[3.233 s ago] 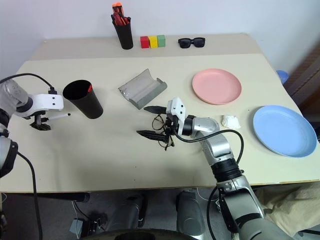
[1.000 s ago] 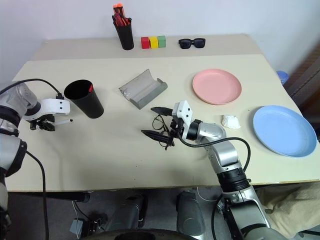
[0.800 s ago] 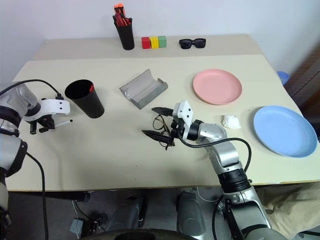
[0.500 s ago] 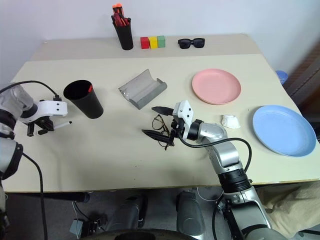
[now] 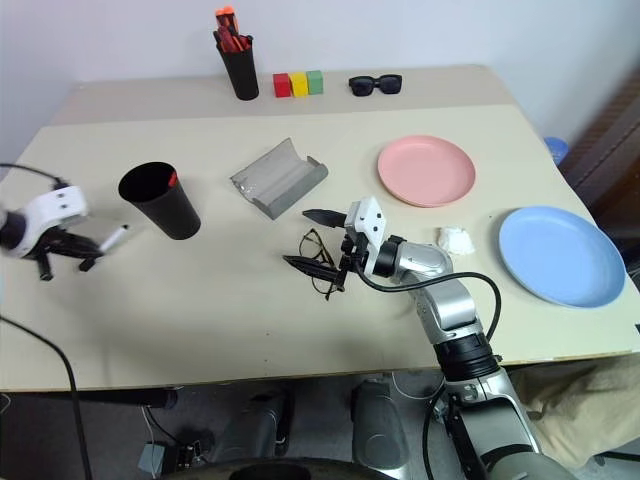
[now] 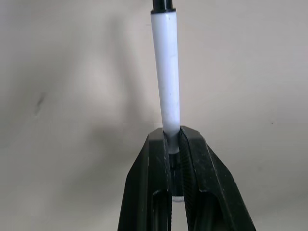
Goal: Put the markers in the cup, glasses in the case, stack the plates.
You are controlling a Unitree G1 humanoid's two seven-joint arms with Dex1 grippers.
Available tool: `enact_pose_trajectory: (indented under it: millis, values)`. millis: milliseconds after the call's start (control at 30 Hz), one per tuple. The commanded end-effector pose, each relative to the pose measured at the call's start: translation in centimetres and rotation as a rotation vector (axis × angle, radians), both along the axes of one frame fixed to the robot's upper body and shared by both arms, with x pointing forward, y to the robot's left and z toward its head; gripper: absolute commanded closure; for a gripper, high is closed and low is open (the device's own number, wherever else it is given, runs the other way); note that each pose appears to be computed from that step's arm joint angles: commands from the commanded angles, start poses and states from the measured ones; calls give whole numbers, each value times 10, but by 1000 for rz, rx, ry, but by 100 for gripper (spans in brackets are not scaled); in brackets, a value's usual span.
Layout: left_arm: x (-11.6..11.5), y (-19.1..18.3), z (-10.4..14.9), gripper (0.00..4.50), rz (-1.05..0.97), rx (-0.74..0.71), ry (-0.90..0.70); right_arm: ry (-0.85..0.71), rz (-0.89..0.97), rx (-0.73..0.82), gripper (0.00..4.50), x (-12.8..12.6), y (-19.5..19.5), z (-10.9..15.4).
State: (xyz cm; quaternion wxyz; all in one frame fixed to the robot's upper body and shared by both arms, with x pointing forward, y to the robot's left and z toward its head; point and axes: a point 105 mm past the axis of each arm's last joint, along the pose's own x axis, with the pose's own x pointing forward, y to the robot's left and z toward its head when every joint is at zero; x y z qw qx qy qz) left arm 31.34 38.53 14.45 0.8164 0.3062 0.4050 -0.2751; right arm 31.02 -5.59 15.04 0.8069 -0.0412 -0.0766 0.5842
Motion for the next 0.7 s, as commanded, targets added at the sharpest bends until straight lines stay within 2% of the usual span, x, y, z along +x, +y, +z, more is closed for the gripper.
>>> enact_pose_trajectory:
  millis: [33,100,167,233,267,400,700]
  values:
    - [-18,25,23,440,213,-119,-184,-39,0,21,5,1,-2,11]
    - [-26,31,29,440,315,-201,-307,-43,-4,16,5,4,-4,11]
    - [-25,30,43,440,379,-292,-509,-45,-9,12,5,7,-5,10]
    - [-26,27,59,440,410,-317,-742,-51,-15,8,5,11,-6,10]
    - [-29,24,63,440,437,-355,-806,-54,-18,7,5,13,-6,11]
    - [-32,11,81,440,452,-492,-982,-59,-16,4,5,19,-6,11]
    - [-3,-38,122,440,416,-702,-1259,-64,-11,0,5,28,-4,10]
